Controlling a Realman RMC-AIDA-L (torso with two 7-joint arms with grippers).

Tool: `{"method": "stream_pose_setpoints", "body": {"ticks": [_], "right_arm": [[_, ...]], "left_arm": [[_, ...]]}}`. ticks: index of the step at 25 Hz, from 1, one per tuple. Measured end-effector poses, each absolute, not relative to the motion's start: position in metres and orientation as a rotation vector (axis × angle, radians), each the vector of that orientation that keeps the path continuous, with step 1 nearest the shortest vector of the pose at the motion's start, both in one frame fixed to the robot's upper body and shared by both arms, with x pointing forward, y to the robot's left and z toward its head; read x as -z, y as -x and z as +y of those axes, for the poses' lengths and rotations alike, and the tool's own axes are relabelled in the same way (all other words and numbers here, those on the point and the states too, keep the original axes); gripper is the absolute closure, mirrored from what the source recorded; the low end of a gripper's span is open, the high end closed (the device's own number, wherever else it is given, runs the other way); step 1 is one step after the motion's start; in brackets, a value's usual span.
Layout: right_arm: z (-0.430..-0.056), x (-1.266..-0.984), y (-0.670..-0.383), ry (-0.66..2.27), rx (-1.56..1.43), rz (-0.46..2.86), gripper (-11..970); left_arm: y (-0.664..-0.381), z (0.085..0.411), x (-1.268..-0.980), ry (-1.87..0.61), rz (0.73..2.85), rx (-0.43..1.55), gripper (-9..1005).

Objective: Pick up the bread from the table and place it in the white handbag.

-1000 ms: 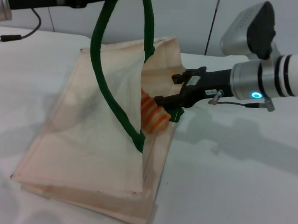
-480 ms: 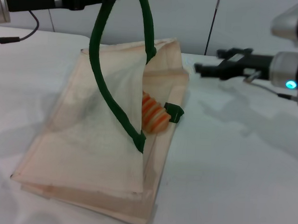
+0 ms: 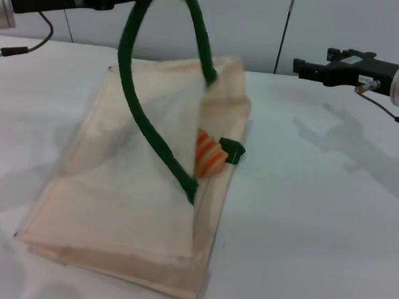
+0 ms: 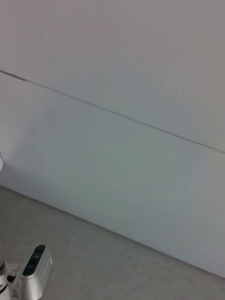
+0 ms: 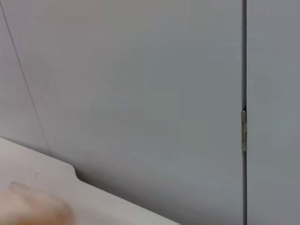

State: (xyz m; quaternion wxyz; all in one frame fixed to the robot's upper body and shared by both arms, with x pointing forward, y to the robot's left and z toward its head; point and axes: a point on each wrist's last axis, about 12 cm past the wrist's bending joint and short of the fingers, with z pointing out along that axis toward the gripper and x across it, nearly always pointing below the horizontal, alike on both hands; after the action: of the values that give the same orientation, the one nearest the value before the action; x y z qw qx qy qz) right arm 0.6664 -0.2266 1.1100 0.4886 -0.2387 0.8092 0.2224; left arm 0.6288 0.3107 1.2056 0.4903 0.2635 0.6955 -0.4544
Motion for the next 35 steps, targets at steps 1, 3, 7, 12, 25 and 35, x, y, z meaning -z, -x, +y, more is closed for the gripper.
{"method": "stream_pose_setpoints", "body": {"ticks": [1, 3, 7, 12, 25, 35], "right_arm": [[-0.227, -1.11, -0.666, 0.584, -0.539, 1.968, 66], [-0.227, -1.106, -0.664, 0.596, -0.532, 1.972, 66], [-0.229, -1.103, -0.662, 0.597, -0.524, 1.972, 66], [-0.23, -1.103, -0.662, 0.582, -0.526, 1.967, 66], [-0.251, -1.1, -0.646, 0.482, -0.546, 1.745, 66], [-0.267, -1.088, -0.633, 0.358, -0.442, 1.635, 66]], "left_arm": [[-0.629, 0.311, -1.205, -0.633, 1.694, 1.1, 869], [-0.63, 0.31, -1.204, -0.621, 1.701, 1.098, 833], [-0.631, 0.309, -1.203, -0.61, 1.707, 1.096, 687], [-0.634, 0.309, -1.202, -0.56, 1.696, 1.083, 492], [-0.615, 0.306, -1.177, -0.566, 1.45, 0.919, 204], [-0.603, 0.297, -1.141, -0.569, 1.359, 0.669, 199]]}}
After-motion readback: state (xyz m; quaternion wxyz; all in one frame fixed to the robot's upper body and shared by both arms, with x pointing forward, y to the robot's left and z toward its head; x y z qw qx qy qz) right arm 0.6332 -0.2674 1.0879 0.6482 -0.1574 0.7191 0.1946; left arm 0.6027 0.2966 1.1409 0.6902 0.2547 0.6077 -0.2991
